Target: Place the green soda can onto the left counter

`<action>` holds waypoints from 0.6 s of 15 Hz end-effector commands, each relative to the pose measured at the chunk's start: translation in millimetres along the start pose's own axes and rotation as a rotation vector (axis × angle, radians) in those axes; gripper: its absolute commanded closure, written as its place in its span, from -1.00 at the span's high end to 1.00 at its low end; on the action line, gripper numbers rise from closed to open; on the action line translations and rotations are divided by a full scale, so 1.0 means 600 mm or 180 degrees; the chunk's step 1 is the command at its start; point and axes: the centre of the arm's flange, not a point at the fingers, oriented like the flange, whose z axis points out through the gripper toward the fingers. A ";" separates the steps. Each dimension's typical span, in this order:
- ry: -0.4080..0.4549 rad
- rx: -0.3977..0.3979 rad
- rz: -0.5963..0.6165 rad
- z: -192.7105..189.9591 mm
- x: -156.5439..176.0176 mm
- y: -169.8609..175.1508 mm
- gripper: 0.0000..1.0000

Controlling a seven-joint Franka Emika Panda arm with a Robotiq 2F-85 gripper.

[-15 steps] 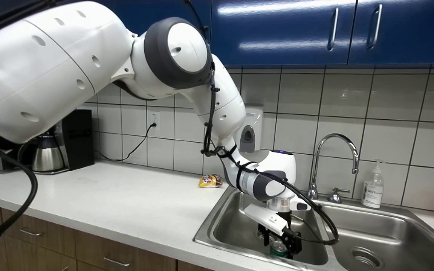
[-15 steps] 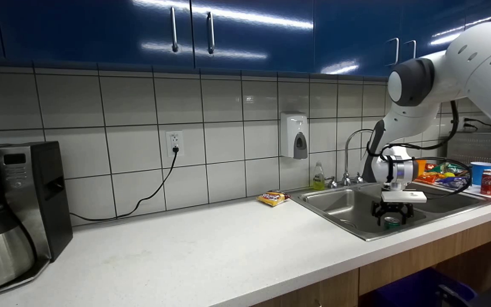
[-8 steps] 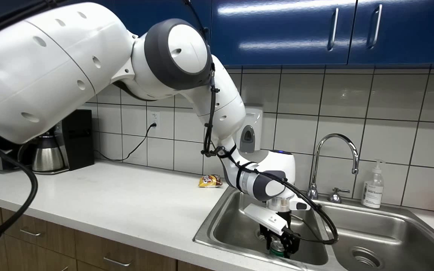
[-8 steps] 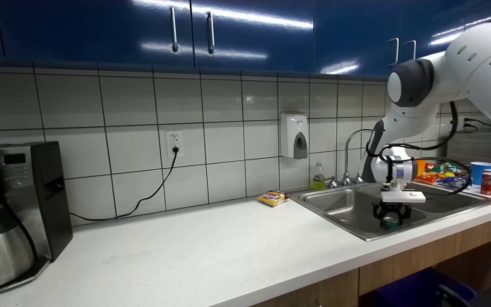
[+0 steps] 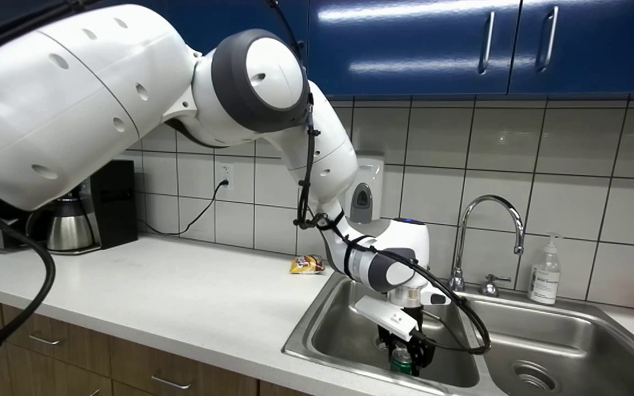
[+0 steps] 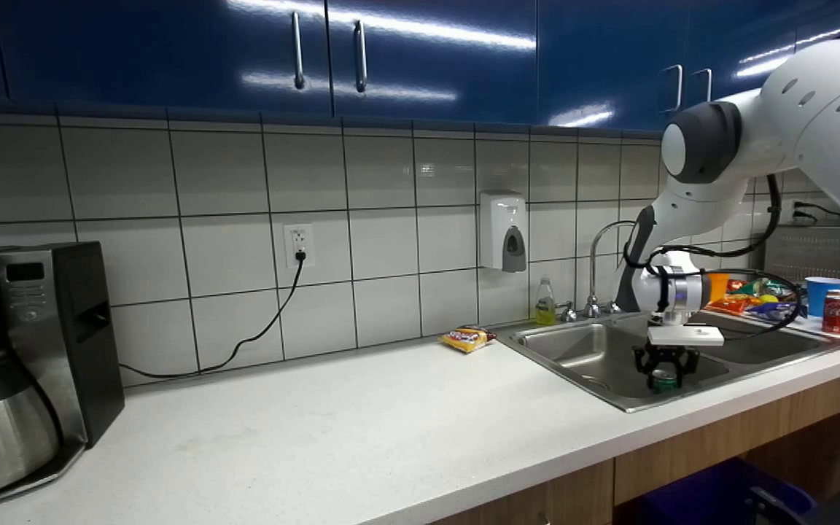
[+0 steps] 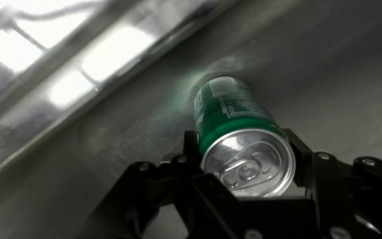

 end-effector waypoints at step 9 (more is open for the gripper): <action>0.0327 0.0040 -0.0175 -0.155 0.022 -0.079 -0.23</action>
